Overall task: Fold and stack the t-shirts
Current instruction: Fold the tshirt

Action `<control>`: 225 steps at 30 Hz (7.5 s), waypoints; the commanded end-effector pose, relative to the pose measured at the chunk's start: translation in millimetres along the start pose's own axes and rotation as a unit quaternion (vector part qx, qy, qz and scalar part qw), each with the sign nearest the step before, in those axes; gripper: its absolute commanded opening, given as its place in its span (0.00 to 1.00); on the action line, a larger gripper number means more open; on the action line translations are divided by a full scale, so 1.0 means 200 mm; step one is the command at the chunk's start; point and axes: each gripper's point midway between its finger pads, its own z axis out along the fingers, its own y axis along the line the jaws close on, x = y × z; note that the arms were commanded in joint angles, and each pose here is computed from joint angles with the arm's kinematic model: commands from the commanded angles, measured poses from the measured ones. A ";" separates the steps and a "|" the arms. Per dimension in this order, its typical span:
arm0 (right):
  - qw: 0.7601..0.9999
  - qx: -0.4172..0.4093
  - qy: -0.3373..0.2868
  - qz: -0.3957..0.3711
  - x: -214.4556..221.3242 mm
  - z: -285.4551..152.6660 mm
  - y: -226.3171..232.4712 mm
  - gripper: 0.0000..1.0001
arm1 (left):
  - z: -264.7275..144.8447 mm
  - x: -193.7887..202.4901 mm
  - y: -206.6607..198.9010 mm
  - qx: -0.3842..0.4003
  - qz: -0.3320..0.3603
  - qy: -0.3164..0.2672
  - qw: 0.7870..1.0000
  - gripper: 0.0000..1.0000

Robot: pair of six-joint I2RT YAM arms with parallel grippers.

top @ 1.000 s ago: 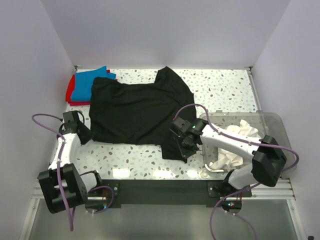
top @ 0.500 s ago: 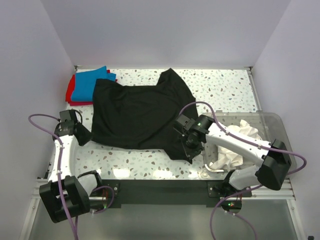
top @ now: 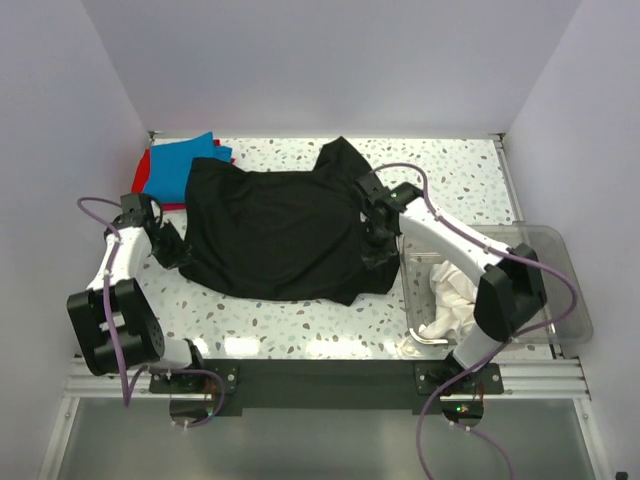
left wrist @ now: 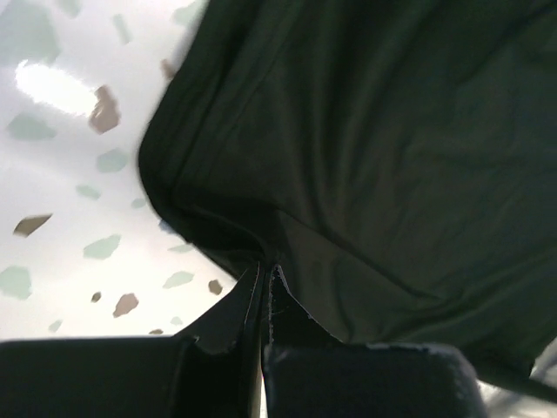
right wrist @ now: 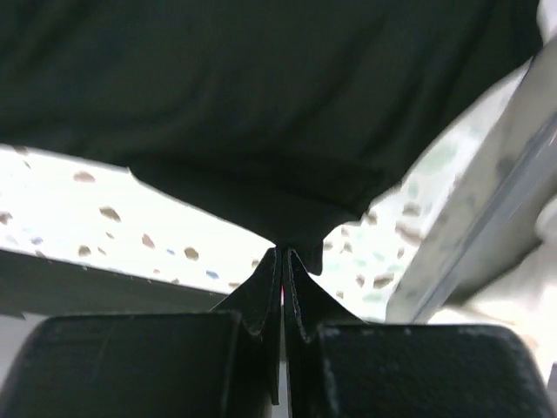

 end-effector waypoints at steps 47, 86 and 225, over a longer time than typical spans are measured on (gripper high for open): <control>0.997 0.005 -0.069 -0.026 -1.09 0.22 -0.21 0.00 | 0.41 -0.51 -0.19 0.059 0.048 0.063 0.995 0.00; 0.998 0.002 -0.058 -0.003 -1.12 0.36 -0.26 0.00 | 0.30 -0.42 -0.13 0.056 0.061 0.022 0.996 0.47; 0.999 -0.021 -0.026 -0.024 -0.82 0.58 0.05 0.34 | 0.40 0.37 -1.34 0.239 0.246 -0.010 0.939 0.75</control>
